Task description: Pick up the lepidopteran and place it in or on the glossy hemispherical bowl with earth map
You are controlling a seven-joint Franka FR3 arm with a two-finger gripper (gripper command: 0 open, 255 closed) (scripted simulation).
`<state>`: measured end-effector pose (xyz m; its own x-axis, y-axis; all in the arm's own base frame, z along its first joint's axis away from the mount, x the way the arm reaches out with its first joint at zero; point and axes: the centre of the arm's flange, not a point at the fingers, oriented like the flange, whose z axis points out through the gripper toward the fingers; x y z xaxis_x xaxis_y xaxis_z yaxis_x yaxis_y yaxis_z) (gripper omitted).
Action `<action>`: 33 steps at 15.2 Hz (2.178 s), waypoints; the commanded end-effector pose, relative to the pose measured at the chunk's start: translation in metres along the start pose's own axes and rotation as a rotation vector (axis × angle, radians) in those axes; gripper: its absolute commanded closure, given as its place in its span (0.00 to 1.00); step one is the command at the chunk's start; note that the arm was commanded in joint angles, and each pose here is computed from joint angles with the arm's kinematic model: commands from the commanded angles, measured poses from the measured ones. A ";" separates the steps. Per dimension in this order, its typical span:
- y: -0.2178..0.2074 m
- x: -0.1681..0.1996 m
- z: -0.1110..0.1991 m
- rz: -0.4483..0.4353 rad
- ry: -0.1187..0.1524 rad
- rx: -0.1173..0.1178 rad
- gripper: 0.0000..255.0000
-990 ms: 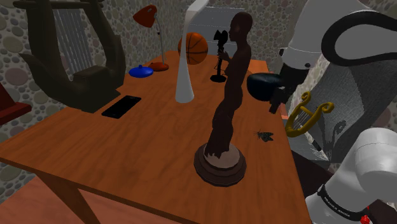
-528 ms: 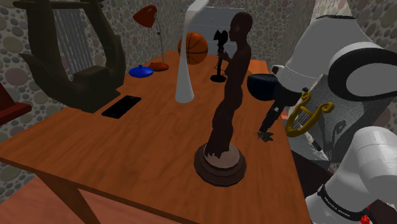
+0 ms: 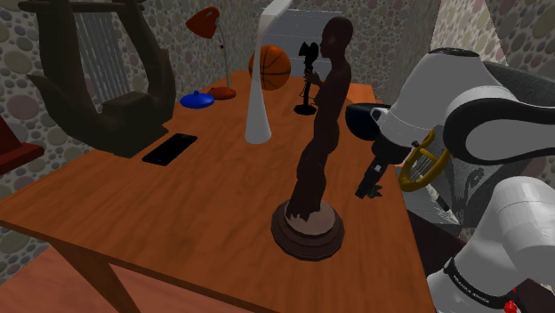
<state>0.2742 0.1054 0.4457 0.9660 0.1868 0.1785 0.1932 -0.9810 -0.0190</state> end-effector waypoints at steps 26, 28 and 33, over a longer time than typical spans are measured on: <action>-0.001 0.010 -0.051 0.000 0.001 0.000 1.00; -0.001 0.012 -0.061 0.000 0.001 0.000 1.00; -0.002 0.016 -0.087 0.000 0.001 0.000 1.00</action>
<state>0.2753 0.1055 0.5282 0.9658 0.1868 0.1797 0.1933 -0.9810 -0.0192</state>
